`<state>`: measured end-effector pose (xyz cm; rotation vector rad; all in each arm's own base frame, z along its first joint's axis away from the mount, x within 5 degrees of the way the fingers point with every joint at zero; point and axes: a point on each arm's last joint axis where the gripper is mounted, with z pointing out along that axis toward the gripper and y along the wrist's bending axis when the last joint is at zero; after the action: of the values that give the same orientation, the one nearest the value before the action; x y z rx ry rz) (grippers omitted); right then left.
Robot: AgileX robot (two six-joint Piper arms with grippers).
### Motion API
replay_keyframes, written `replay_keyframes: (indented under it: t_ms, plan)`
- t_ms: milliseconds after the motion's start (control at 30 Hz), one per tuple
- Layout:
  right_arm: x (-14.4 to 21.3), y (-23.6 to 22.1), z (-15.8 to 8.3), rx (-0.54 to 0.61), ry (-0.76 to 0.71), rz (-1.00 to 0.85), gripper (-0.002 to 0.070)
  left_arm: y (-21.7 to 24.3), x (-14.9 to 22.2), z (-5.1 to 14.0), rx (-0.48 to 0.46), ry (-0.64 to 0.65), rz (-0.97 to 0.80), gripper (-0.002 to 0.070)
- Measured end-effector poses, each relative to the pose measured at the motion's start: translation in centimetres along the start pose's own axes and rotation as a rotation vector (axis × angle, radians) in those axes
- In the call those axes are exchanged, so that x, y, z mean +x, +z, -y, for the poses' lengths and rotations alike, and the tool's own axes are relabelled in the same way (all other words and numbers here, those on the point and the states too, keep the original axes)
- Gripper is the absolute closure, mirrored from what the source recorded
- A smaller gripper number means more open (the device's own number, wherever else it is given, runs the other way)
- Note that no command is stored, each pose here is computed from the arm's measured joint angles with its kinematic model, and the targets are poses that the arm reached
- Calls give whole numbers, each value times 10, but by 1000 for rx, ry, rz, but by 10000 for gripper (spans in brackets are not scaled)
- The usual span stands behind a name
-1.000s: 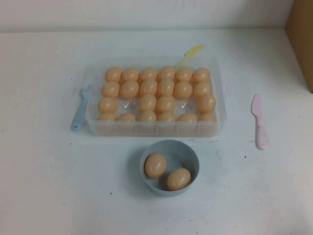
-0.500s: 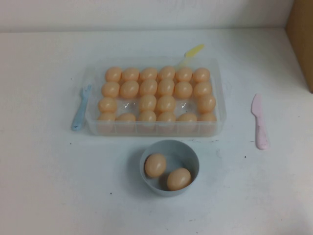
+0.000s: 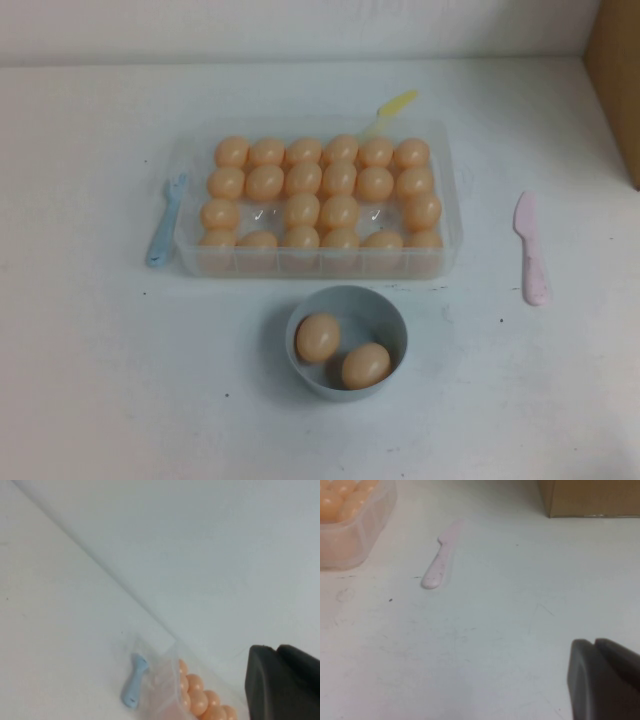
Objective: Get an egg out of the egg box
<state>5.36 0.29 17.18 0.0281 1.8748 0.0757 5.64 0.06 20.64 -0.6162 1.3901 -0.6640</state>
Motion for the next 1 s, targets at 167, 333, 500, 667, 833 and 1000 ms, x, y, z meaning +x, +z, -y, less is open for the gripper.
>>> replay_keyframes:
  t_ms: [167, 333, 500, 667, 833, 1000]
  plan:
    - [0, 0, 0, 0, 0, 0, 694, 0, -6, 0, 6, -37, 62, 679]
    - [0, 0, 0, 0, 0, 0, 694, -2, -4, 14, 29, 59, -68, 679]
    - [0, 0, 0, 0, 0, 0, 694, 4, -16, 46, 43, 315, -293, 679]
    - [0, 0, 0, 0, 0, 0, 694, 26, -31, 78, 78, 616, -572, 679]
    - [0, 0, 0, 0, 0, 0, 694, 60, -35, 89, 80, 745, -859, 679]
    - [0, 0, 0, 0, 0, 0, 694, 100, -41, 97, 75, 801, -1001, 679]
